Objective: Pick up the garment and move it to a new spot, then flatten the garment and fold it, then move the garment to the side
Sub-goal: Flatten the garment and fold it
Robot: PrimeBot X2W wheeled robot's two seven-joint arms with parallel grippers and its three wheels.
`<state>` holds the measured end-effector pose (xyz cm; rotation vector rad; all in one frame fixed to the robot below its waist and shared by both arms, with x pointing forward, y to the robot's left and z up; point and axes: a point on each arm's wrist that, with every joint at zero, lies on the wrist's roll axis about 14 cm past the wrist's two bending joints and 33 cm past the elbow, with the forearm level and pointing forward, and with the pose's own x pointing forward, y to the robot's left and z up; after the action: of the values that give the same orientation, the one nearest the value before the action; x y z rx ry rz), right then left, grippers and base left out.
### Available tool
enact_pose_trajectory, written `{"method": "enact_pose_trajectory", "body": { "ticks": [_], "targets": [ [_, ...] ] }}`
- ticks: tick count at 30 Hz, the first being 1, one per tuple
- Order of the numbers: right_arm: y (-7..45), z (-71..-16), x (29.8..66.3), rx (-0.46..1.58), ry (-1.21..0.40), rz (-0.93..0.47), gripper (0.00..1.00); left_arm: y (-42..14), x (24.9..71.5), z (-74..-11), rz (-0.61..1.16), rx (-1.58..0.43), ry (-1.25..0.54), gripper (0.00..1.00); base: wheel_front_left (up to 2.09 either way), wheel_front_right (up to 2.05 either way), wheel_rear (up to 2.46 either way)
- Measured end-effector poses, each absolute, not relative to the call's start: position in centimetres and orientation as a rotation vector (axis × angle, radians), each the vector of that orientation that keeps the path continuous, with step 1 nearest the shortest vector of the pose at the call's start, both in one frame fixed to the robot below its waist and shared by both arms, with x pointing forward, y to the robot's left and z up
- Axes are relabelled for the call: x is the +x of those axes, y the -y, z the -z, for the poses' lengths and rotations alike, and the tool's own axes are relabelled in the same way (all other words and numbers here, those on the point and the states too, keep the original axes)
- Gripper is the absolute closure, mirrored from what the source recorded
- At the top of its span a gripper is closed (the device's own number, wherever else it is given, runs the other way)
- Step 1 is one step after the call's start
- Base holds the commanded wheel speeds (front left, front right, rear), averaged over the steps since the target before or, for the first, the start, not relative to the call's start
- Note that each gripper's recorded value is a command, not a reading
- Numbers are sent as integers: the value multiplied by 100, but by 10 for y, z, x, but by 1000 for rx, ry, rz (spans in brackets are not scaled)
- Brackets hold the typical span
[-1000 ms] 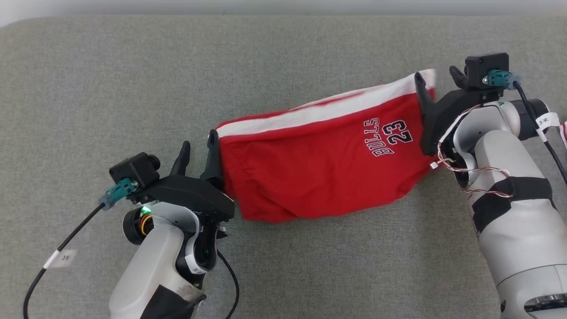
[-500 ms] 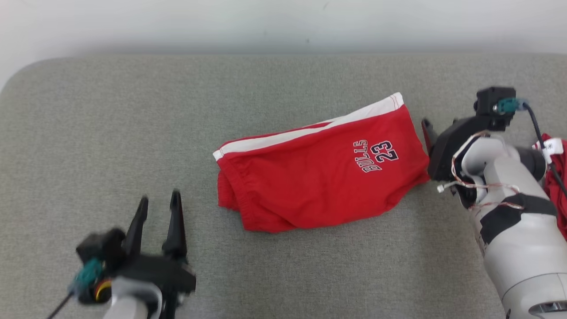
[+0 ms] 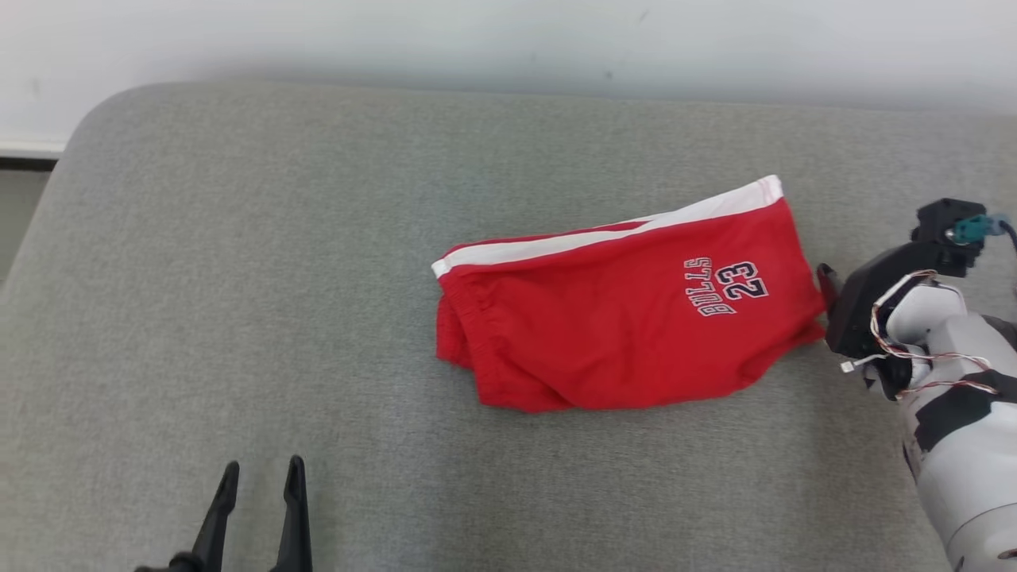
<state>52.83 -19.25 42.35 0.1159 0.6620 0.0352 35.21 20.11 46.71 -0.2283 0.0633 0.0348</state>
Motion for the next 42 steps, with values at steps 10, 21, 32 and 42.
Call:
{"method": "enact_pose_trajectory", "body": {
  "ticks": [10,21,32,42],
  "targets": [
    [178,-400,538,135,-715,-46,0,-207,324,-446,-68,-237,-132,0,0,0,0],
    [172,-416,556,111,-650,-56,0,-200,324,-450,-53,-253,-116,0,0,0,0],
    [162,-406,547,130,-713,-65,0,-194,325,-450,-36,-255,-112,0,0,0,0],
    [139,-384,551,138,-770,-98,0,-201,321,-443,-67,-237,-140,0,0,0,0]
  ]
}}
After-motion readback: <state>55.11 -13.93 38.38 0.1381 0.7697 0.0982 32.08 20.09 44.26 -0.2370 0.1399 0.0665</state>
